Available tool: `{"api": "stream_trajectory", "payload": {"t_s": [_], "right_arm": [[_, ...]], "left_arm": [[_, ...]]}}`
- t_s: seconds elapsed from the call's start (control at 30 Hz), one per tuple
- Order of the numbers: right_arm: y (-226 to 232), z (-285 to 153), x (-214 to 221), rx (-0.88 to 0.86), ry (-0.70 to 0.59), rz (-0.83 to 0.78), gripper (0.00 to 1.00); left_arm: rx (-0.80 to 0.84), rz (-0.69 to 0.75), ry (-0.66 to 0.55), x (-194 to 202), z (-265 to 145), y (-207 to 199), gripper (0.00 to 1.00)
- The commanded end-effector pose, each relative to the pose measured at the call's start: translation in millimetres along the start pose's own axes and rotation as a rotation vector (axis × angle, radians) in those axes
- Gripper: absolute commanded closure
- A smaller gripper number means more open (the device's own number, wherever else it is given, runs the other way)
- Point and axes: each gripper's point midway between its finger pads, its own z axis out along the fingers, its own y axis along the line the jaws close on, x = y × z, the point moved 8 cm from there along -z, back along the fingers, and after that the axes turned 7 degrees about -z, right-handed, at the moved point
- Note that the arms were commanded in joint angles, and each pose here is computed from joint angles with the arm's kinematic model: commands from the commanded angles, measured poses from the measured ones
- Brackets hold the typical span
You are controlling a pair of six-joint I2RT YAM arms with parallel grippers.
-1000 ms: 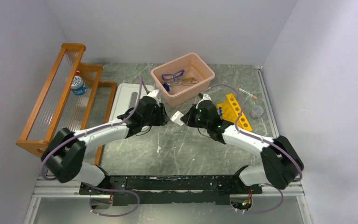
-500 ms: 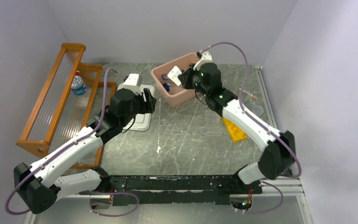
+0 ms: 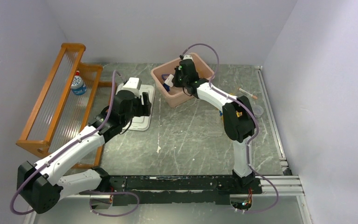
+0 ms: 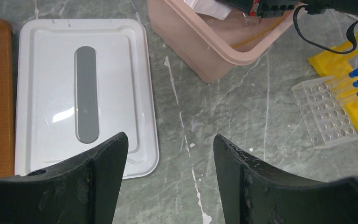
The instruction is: Organize the chemistry lab equipment
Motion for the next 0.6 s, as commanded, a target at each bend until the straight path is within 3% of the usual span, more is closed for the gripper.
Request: {"api": "stream_trajectory", "payload": {"t_s": [0.0, 0.17, 0.27, 0.33, 0.57], "right_arm": [[1.6, 14.4, -12.2, -0.016, -0.073, -0.044, 0.99], [-4.4, 24.0, -8.3, 0.019, -0.074, -0.063, 0.92], [-5.8, 21.6, -11.3, 0.037, -0.077, -0.072, 0.67], [-3.6, 12.8, -21.2, 0.041, -0.095, -0.071, 0.55], [1.2, -31.3, -53.4, 0.064, -0.112, -0.067, 0.50]], "left_arm": [[0.020, -0.013, 0.021, 1.7, 7.7, 5.1, 0.29], [0.019, -0.024, 0.037, 4.5, 12.2, 8.7, 0.29], [0.018, -0.025, 0.041, 5.6, 13.2, 9.7, 0.29], [0.013, -0.024, 0.043, 5.4, 13.3, 10.3, 0.29], [-0.005, -0.027, 0.052, 5.9, 14.5, 12.3, 0.28]]}}
